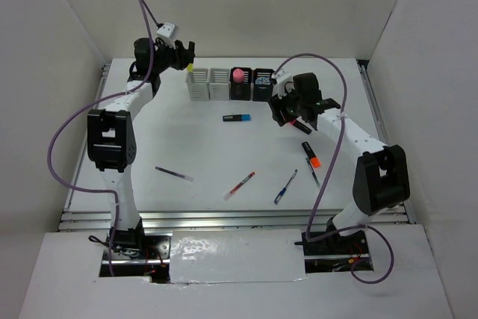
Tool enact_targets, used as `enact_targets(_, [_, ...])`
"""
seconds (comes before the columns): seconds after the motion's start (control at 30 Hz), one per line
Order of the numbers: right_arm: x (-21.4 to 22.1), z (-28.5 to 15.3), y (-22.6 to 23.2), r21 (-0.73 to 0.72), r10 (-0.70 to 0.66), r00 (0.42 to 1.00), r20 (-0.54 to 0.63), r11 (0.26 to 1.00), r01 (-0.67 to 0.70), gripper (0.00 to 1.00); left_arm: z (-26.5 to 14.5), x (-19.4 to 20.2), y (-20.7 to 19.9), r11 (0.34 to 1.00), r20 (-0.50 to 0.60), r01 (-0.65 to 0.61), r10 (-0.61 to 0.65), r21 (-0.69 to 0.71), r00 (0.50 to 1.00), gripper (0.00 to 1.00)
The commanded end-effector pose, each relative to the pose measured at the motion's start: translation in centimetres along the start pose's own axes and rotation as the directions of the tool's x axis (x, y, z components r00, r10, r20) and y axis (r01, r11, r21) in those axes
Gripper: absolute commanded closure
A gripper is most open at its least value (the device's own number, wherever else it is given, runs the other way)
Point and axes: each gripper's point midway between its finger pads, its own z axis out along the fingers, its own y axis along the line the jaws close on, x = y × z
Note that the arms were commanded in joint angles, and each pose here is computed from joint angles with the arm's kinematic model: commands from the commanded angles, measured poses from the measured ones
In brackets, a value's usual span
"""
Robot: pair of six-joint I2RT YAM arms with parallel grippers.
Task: Sort the stationery into containers
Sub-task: Place the pen in the storage box.
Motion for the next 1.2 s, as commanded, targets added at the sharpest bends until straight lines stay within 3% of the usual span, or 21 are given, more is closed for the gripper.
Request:
enact_targets(0.0, [-4.3,0.9,-0.6,0.022,-0.104,0.989,0.101,0.995,0.102,0.38,0.6,-4.5,-1.0,0.998,0.165,-0.031,0.023,0.051,0.986,1.0])
enact_targets(0.37, [-7.3,7.2,2.9,-0.085,-0.217,0.967,0.136,0.97,0.23,0.42,0.8,0.2,-1.2,0.997,0.107,0.037,-0.044,0.065,0.993,0.9])
enact_targets(0.57, [-8.3,11.0,5.2,-0.211,-0.211,0.971,0.117,0.95,0.231,0.36,0.9,2.2,-1.0,0.996,0.069,0.059,-0.063,0.062,0.996,0.84])
enact_targets(0.67, [-7.5,13.1,5.7,-0.248,-0.223,0.972,0.081,0.94,0.236,0.33,1.1,2.7,-1.1,0.996,0.055,0.067,-0.07,0.065,0.996,0.75])
enact_targets(0.87, [-5.0,15.9,7.5,-0.307,-0.318,0.948,0.019,0.9,0.308,0.31,1.2,3.2,-1.0,0.995,0.03,0.082,-0.084,0.062,0.996,0.47])
enact_targets(1.17, [-3.0,17.2,9.0,-0.358,-0.424,0.906,-0.02,0.849,0.389,0.33,0.7,2.2,-1.9,0.992,0.032,0.081,-0.085,0.096,0.996,0.39])
